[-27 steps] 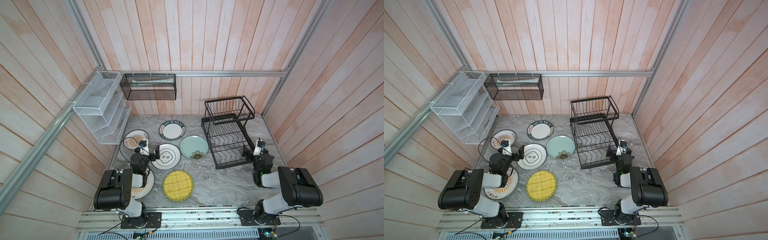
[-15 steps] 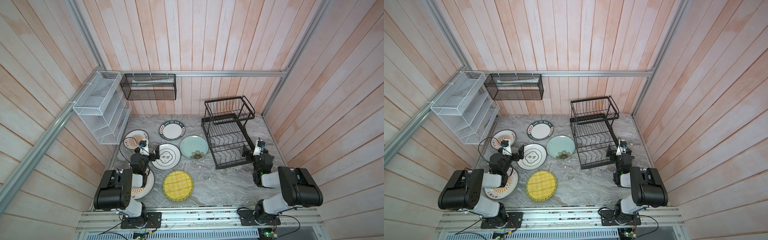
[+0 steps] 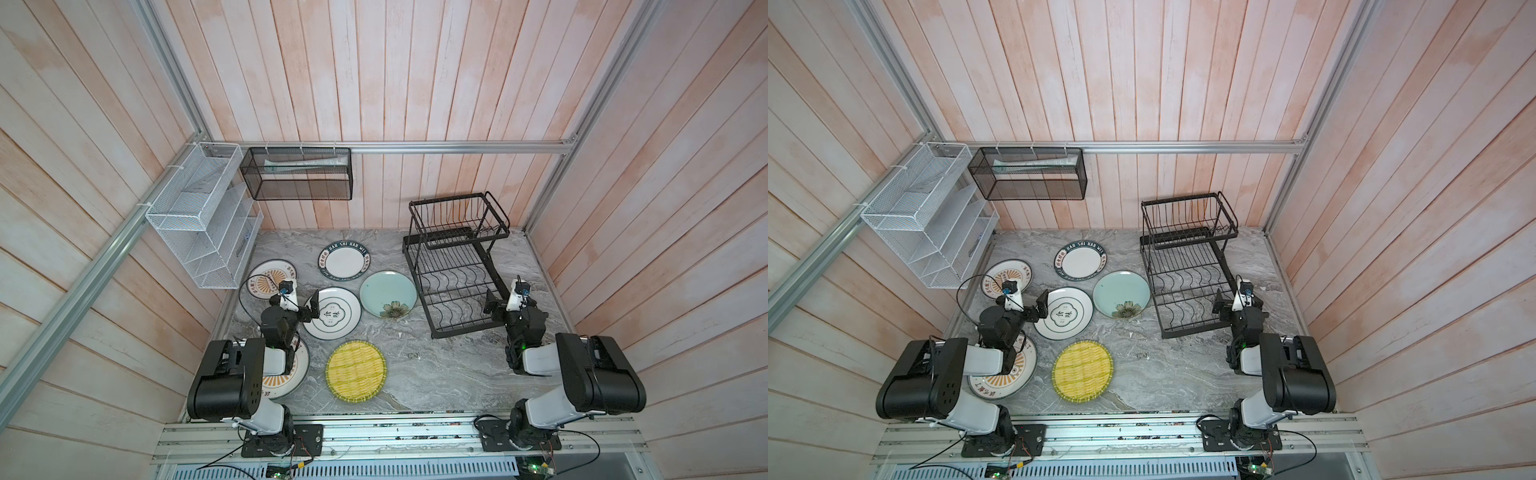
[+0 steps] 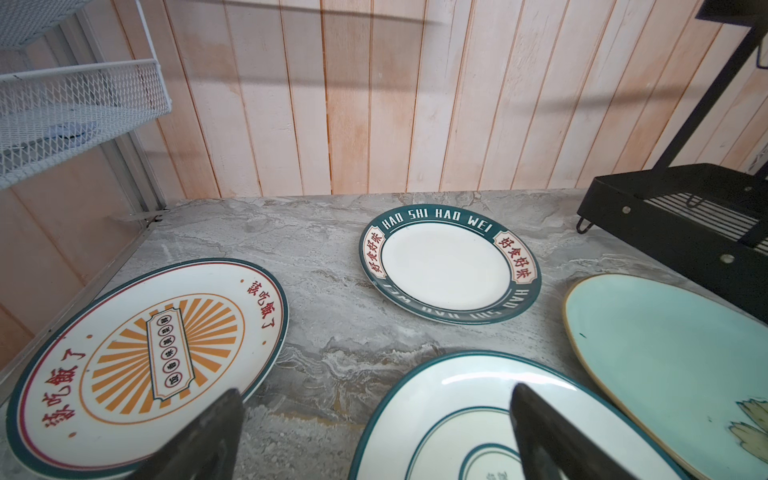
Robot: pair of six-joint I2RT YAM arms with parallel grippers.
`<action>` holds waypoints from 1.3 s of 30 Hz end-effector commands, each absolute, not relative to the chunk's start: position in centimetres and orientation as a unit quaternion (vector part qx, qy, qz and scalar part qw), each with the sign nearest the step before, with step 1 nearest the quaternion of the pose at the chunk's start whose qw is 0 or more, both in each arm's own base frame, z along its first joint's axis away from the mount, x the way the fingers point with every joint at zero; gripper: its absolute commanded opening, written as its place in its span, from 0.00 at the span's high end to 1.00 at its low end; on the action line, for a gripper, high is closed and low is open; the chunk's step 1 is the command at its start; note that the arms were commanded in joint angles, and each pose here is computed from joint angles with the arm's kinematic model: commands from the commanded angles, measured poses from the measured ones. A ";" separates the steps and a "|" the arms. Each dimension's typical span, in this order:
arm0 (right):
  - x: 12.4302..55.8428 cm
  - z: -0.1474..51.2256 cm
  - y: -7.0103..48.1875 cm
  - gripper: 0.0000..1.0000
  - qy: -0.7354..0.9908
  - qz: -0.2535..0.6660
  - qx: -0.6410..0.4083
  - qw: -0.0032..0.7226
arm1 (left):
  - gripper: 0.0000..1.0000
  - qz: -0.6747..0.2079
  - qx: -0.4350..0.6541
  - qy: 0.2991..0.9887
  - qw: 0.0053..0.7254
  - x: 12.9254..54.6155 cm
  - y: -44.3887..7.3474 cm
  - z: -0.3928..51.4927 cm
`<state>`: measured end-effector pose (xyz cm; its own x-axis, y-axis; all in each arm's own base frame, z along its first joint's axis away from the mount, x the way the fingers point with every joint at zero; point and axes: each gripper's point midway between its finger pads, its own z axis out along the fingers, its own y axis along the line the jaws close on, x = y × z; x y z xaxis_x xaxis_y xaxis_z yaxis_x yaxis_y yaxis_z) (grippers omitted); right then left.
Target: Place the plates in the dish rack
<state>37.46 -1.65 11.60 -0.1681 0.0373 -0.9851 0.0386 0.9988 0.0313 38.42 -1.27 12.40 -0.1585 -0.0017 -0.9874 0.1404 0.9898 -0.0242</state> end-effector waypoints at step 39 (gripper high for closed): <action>39.3 22.9 -5.3 0.02 0.738 -0.026 0.158 0.656 | 0.00 -0.021 -0.086 0.752 0.653 40.9 2.4 22.4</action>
